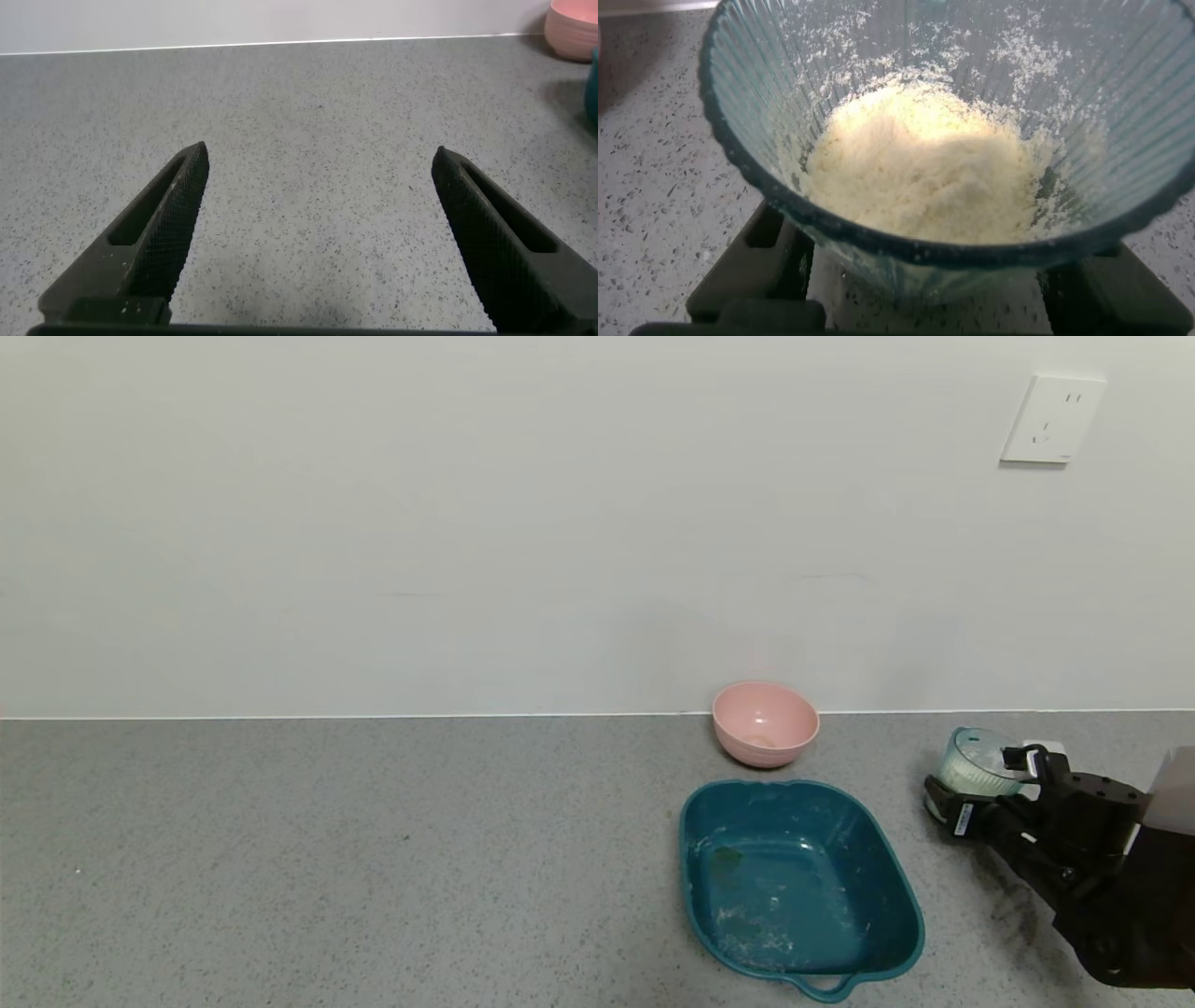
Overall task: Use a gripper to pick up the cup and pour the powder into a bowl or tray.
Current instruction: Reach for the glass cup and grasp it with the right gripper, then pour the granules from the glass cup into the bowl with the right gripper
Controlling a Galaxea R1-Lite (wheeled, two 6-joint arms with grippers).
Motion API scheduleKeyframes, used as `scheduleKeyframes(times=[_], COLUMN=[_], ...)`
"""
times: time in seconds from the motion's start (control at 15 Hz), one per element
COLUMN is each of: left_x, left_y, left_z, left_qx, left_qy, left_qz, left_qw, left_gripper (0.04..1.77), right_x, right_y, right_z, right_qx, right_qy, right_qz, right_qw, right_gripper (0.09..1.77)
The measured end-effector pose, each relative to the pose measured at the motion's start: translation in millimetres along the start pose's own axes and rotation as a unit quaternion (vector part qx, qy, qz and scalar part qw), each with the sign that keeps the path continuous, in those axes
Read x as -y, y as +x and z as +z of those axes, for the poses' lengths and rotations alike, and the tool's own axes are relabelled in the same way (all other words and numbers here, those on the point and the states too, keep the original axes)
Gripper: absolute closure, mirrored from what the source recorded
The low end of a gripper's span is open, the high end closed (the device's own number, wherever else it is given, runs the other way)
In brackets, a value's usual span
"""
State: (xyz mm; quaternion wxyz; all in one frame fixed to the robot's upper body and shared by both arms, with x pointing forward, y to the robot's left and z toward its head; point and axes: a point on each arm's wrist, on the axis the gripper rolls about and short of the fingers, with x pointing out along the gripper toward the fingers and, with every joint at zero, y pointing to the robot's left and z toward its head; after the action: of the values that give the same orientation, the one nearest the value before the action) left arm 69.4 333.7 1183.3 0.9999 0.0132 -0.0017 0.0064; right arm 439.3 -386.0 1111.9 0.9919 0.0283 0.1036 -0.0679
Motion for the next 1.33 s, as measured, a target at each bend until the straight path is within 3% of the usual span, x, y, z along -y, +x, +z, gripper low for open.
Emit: scheduleKeyframes(times=[0.4, 0.73, 1.33], left_x=[0.0, 0.0, 0.0], left_y=[0.0, 0.0, 0.0], left_z=[0.0, 0.0, 0.0], left_qx=[0.000, 0.000, 0.000], left_qy=[0.000, 0.000, 0.000], left_qz=[0.000, 0.000, 0.000], left_qw=[1.0000, 1.0000, 1.0000], left_gripper=[0.09, 0.09, 0.09], right_x=[-1.7, -3.6, -15.2], right_y=[-1.2, -5.5, -11.8], right_z=[2.0, 18.2, 72.7], right_qx=[0.001, 0.008, -0.042], right_qy=[0.000, -0.025, -0.053], right_qz=[0.002, 0.007, 0.018], right_qw=[1.000, 1.000, 0.998], right_gripper=[0.52, 0.52, 0.52])
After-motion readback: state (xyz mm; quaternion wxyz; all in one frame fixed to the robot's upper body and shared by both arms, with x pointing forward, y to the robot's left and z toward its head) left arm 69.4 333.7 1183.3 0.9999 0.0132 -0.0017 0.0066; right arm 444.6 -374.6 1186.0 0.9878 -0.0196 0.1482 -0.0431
